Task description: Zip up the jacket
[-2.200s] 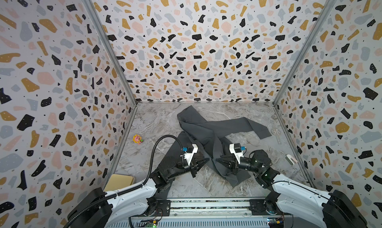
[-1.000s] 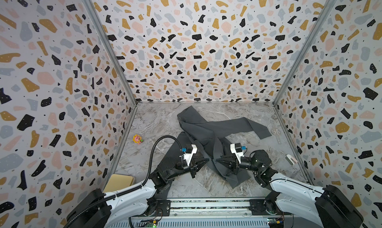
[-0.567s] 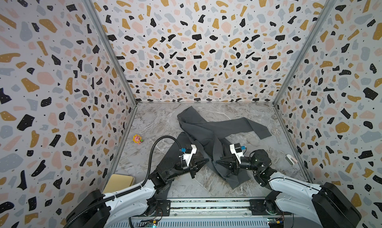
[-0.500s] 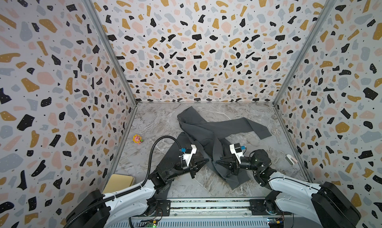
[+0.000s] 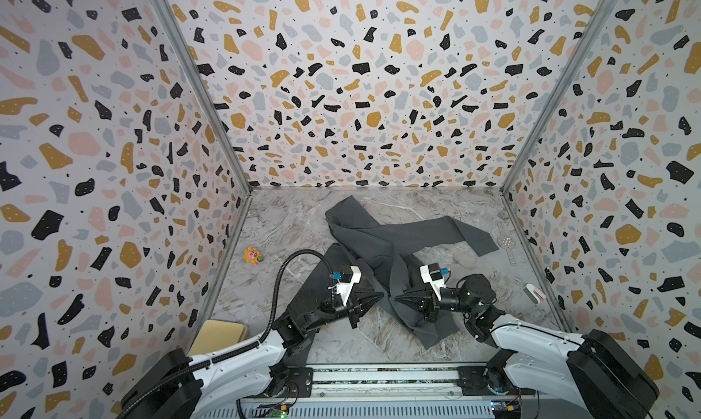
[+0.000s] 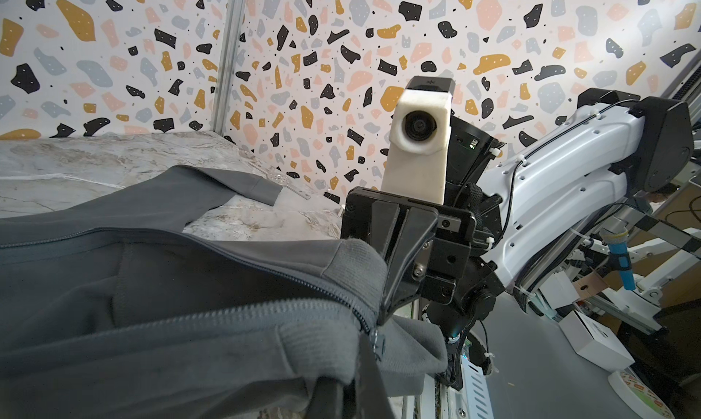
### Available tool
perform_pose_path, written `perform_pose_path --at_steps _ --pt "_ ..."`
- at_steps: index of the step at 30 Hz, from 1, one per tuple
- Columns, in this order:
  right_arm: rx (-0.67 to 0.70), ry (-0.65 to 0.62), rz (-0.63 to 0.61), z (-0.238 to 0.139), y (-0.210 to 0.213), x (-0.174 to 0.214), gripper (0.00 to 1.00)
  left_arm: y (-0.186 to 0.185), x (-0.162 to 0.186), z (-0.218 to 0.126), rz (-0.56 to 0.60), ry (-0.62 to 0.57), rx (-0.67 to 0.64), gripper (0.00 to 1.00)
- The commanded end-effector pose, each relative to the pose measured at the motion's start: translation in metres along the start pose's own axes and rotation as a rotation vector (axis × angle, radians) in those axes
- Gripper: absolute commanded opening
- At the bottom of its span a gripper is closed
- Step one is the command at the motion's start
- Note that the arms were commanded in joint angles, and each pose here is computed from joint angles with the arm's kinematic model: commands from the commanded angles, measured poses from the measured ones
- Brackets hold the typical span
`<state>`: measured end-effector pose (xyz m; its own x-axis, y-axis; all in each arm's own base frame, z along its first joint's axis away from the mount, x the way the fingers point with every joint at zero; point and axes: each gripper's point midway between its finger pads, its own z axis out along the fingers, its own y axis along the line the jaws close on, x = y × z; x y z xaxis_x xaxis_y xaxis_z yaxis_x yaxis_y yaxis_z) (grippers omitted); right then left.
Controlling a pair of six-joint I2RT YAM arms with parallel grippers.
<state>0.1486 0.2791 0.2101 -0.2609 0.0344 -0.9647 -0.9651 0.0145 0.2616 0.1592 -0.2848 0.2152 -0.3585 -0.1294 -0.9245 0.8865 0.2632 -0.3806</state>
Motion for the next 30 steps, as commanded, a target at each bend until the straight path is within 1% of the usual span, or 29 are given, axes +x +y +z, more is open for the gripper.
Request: perform_pose_path --at_steps 1,11,21,30 --pt "-0.027 -0.049 -0.068 0.0027 0.0036 -0.0259 0.0 -0.02 -0.022 -0.0013 0.052 -0.075 0.08 0.0" --pt "-0.033 -0.056 -0.082 0.0025 0.0005 -0.0335 0.0 -0.0204 -0.0206 -0.0006 0.049 -0.068 0.081 0.0" --pt "-0.045 -0.048 -0.075 0.0057 -0.0018 -0.0341 0.0 -0.0165 -0.0136 0.0036 0.038 -0.035 0.07 0.0" --pt "-0.048 -0.045 -0.072 0.0084 -0.0045 -0.0348 0.0 -0.0165 -0.0124 0.0047 0.038 -0.03 0.073 0.0"
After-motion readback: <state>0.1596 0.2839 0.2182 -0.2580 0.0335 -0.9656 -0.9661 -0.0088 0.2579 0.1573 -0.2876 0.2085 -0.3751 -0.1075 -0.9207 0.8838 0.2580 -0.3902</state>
